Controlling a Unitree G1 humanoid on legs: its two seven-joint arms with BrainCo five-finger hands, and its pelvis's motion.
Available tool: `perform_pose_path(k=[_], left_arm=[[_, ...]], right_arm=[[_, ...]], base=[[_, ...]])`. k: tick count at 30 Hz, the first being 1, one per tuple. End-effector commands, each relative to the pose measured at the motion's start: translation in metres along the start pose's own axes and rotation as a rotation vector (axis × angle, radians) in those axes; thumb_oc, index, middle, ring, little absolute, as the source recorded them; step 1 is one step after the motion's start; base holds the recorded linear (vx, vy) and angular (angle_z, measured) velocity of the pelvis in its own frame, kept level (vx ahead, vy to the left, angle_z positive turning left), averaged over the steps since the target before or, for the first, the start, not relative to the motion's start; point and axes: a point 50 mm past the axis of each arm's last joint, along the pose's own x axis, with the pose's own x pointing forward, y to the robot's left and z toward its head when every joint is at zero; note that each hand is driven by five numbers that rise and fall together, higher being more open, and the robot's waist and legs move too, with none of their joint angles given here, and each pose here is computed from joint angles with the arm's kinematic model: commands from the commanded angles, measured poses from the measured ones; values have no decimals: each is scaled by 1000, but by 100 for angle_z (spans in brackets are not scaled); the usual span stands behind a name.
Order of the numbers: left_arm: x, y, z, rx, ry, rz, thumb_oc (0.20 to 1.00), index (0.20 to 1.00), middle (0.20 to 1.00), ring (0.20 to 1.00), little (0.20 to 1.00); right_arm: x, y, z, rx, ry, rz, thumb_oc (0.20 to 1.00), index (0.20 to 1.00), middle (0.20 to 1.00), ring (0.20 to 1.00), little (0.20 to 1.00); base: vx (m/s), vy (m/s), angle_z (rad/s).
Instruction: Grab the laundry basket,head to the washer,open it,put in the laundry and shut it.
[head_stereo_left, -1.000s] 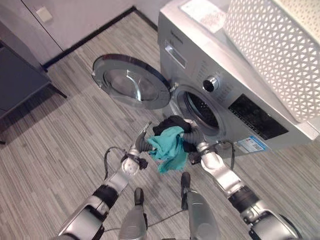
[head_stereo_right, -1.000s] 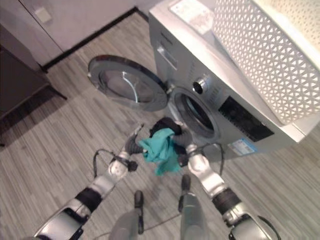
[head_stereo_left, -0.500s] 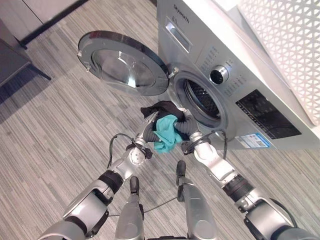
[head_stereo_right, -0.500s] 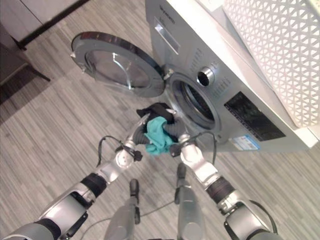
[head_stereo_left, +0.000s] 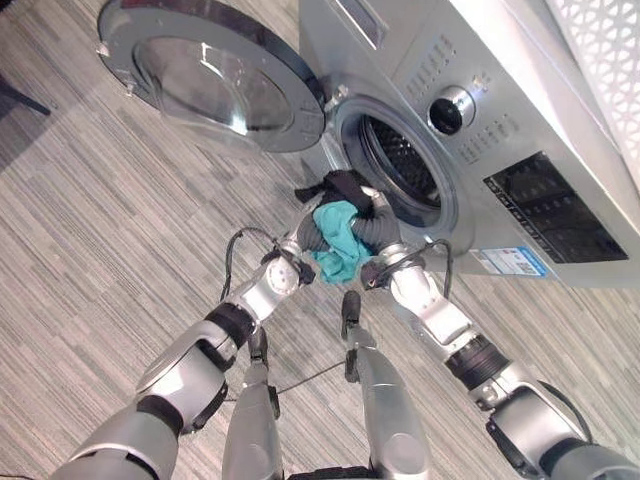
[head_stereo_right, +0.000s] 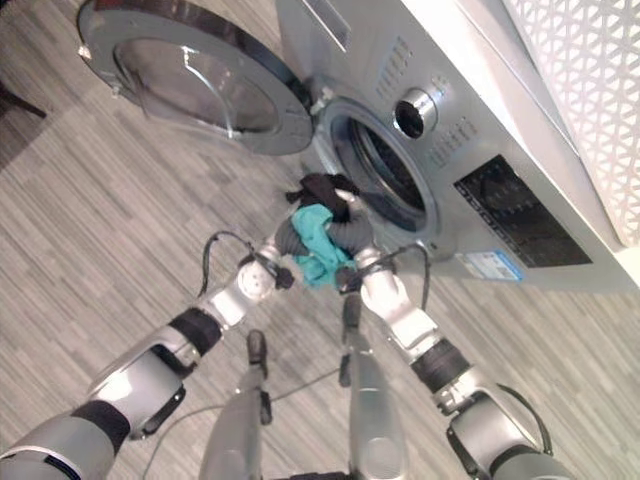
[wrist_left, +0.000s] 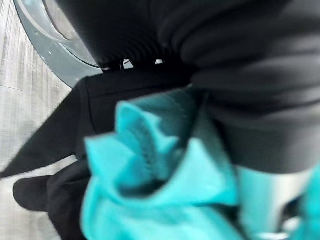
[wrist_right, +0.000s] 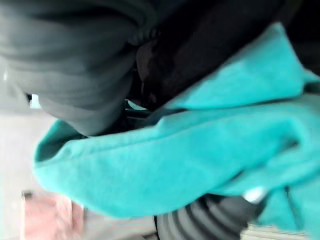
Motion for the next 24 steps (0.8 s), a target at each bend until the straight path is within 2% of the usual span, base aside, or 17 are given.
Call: perform_pose_path(k=[1,2,8,10,11,16,20,22,24], left_arm=[[17,-14,52,20,-192,-23,736,736,736,736,736],[20,-11,56,13,-194,-1,200,200,200,200,200],[28,2,66,-118,-169,126,200,200,200,200,200],[28,5,65,-132,-162,150,200,200,200,200,200],[28,7,64,-157,-151,163,200,200,200,200,200],[24,15,52,-240,-114,235,200,200,200,200,200],[14,14,40,-392,-80,315,200,200,200,200,200],[11,13,36,-436,-74,331,200,200,200,200,200],[10,12,33,-500,-57,340,200,200,200,200,200]], right_arm=[[-2,73,73,336,-348,264,200,200,200,200,200],[-3,75,75,337,-352,279,200,200,200,200,200],[-6,78,74,317,-356,295,200,200,200,200,200],[-6,80,75,310,-357,305,570,570,570,570,570],[-8,81,75,301,-361,316,1000,1000,1000,1000,1000],[-13,83,64,215,-328,358,1000,1000,1000,1000,1000],[-23,74,41,177,-260,349,1000,1000,1000,1000,1000],[-29,66,32,230,-227,349,1000,1000,1000,1000,1000],[-40,58,15,422,-144,387,1000,1000,1000,1000,1000]], base=[[1,-7,-7],[5,-17,-7],[1,-23,-6],[0,0,0],[0,0,0],[2,1,-1],[0,0,0],[0,0,0],[0,0,0]])
